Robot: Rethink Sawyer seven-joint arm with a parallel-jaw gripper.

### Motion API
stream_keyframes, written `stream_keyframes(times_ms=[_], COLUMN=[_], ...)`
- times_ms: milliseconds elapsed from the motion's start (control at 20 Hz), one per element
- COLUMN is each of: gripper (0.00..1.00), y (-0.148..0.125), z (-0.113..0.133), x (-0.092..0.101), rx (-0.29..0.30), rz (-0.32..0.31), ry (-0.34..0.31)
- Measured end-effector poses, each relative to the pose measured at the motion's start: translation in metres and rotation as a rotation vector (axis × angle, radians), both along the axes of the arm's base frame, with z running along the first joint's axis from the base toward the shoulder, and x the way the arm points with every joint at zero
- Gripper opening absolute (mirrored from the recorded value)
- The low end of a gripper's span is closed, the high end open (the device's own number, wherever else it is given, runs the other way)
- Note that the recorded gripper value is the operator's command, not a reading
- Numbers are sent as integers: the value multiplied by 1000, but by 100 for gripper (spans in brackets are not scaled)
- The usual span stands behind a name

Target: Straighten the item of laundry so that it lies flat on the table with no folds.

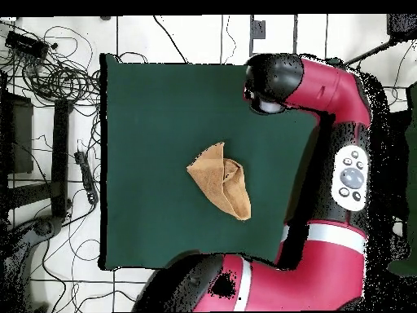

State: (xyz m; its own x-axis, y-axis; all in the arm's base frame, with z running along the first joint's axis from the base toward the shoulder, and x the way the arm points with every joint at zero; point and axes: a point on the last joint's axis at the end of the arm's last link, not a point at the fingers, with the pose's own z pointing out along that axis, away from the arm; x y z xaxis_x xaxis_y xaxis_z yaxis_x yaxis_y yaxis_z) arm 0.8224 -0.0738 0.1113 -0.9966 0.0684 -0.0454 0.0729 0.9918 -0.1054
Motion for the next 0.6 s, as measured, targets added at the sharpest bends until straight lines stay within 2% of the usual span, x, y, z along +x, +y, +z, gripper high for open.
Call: stream_keyframes(times_ms=[250, 600], gripper=[100, 100], y=[29, 49], z=[0, 0], x=[2, 3], rx=[0, 0], rz=[36, 60], ry=[0, 0])
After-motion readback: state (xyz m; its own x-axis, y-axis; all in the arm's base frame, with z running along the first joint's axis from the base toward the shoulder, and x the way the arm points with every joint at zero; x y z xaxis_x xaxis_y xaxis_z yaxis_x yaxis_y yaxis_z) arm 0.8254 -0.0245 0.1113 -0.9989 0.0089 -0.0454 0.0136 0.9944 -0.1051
